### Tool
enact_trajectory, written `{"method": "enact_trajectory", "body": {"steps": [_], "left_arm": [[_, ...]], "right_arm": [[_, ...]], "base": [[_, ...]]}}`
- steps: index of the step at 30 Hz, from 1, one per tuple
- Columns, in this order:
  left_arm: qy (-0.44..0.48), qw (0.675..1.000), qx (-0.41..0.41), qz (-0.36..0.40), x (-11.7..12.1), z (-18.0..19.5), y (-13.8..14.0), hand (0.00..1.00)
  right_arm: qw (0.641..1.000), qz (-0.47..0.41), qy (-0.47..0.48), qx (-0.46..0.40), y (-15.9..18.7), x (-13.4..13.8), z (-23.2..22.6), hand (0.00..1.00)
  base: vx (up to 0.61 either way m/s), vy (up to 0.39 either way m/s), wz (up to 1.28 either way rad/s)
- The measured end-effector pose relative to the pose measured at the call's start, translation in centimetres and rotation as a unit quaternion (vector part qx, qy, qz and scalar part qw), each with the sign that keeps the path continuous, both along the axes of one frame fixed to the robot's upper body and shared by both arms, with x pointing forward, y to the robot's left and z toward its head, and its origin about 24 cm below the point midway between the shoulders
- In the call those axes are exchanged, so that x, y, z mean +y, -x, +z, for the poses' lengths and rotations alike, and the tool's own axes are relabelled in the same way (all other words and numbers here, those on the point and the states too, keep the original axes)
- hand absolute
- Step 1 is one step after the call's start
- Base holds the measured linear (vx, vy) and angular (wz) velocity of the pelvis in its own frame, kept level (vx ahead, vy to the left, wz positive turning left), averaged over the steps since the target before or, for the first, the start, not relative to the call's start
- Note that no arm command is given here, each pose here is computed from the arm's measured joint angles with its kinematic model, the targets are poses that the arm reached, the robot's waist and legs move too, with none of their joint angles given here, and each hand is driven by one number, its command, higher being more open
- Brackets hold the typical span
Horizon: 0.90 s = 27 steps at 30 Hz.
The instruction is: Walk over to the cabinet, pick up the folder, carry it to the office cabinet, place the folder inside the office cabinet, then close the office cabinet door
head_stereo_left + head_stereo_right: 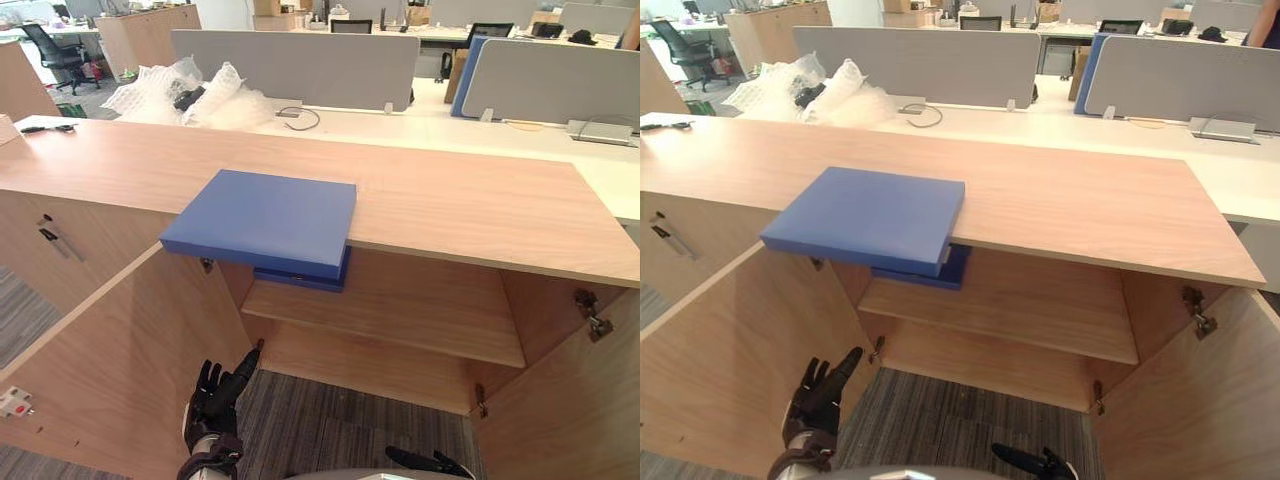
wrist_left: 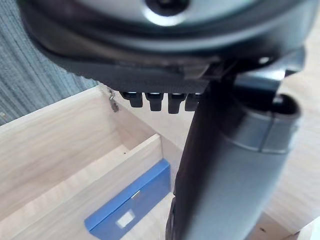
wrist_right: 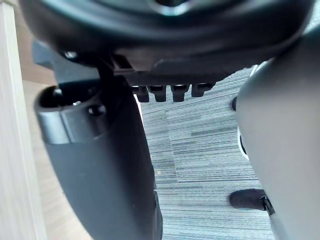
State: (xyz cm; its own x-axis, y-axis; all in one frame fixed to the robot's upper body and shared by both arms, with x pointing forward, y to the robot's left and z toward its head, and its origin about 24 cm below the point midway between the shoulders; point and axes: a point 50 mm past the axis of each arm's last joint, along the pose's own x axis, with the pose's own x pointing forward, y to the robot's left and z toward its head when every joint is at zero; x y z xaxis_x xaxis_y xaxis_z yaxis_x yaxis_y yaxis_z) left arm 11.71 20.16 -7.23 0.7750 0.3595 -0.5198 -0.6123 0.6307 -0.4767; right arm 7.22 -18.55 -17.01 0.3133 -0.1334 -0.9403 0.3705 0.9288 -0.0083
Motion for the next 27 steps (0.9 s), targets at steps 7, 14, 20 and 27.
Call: {"method": "enact_trajectory", "body": {"steps": [7,14,20,27], "left_arm": [[-0.065,0.998,-0.006,0.020,1.2,2.0,-0.5,1.00],[-0.232,0.959,-0.139,0.086,3.5,11.5,-1.9,1.00],[-0.438,0.856,-0.180,0.210,5.6,18.7,-0.8,1.00],[-0.561,0.768,-0.220,0.217,4.4,22.7,-0.9,1.00]], "right_arm": [[1.000,-0.002,-0.001,0.006,0.3,0.4,-0.1,1.00],[1.000,0.014,-0.001,0.018,0.9,1.2,-0.2,1.00],[1.000,0.014,0.006,0.023,1.1,1.2,-0.3,1.00],[1.000,0.004,0.016,0.026,0.8,0.8,-0.3,1.00]], "base": [[0.01,-0.029,0.15],[-0.03,-0.019,0.13],[-0.01,-0.011,0.05],[0.00,-0.012,0.03]]}}
